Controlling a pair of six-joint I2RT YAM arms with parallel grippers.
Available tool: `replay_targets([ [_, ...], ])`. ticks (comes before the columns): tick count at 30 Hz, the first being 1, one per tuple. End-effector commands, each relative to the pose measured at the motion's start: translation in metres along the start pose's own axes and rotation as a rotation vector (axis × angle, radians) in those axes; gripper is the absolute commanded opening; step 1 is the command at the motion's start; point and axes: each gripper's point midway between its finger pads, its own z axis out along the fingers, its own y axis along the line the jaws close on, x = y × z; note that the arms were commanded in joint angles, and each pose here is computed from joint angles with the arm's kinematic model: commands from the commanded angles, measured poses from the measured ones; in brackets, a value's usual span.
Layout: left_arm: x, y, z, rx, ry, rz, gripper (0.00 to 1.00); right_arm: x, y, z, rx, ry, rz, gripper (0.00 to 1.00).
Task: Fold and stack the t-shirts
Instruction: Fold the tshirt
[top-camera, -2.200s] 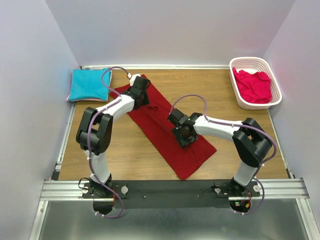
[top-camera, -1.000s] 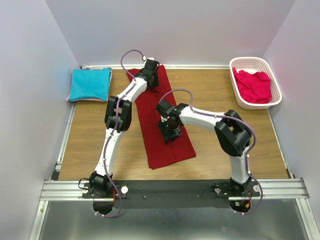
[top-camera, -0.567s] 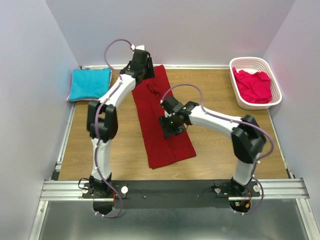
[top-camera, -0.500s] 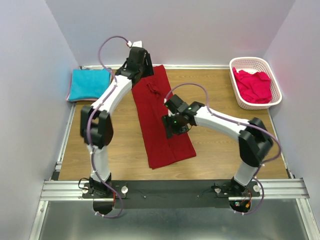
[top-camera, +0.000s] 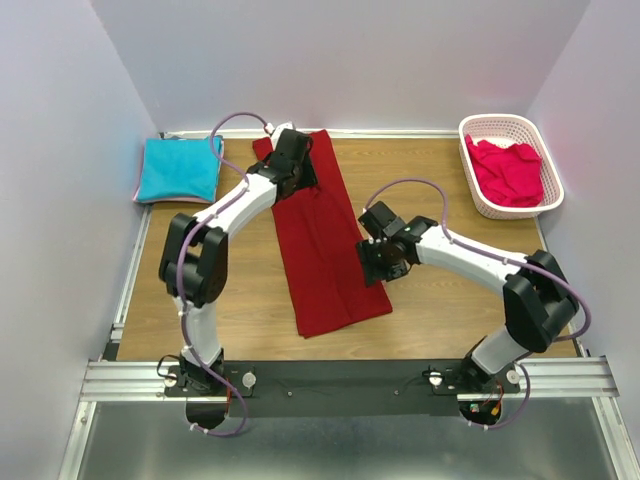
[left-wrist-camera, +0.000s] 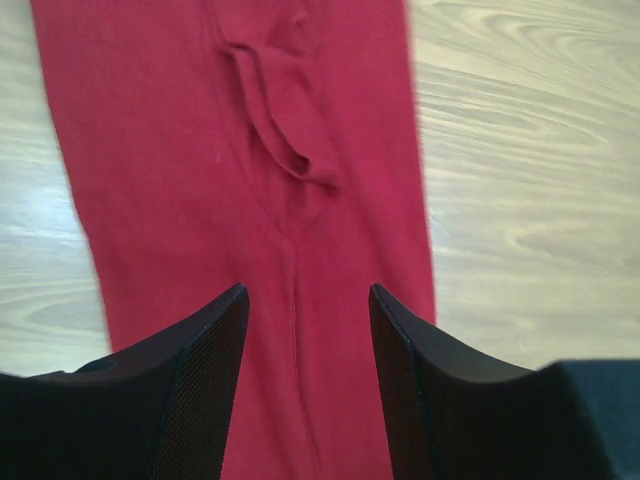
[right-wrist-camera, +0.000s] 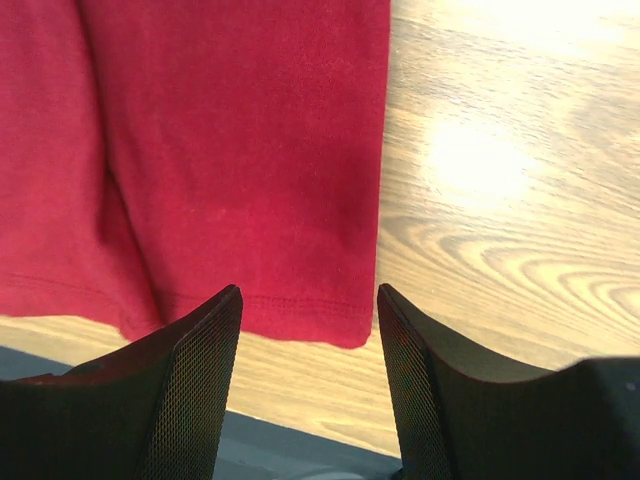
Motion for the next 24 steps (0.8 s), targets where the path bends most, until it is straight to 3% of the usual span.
replay_targets([
  [1, -0.015, -0.001, 0.030, -0.060, -0.067, -0.166, 0.58, -0.008, -0.007, -0.013, 0.019, -0.070, 0.040, 0.64],
  [11, -0.031, -0.011, 0.101, -0.021, -0.079, -0.210, 0.47, 0.004, -0.015, -0.011, 0.033, -0.058, 0.048, 0.64],
  [15, -0.012, -0.006, 0.122, -0.016, -0.026, -0.188, 0.43, 0.003, -0.018, -0.011, 0.044, -0.061, 0.048, 0.64],
  [24, 0.050, 0.008, 0.121, 0.025, 0.106, -0.184, 0.29, 0.004, -0.019, -0.007, 0.048, -0.049, 0.047, 0.64],
])
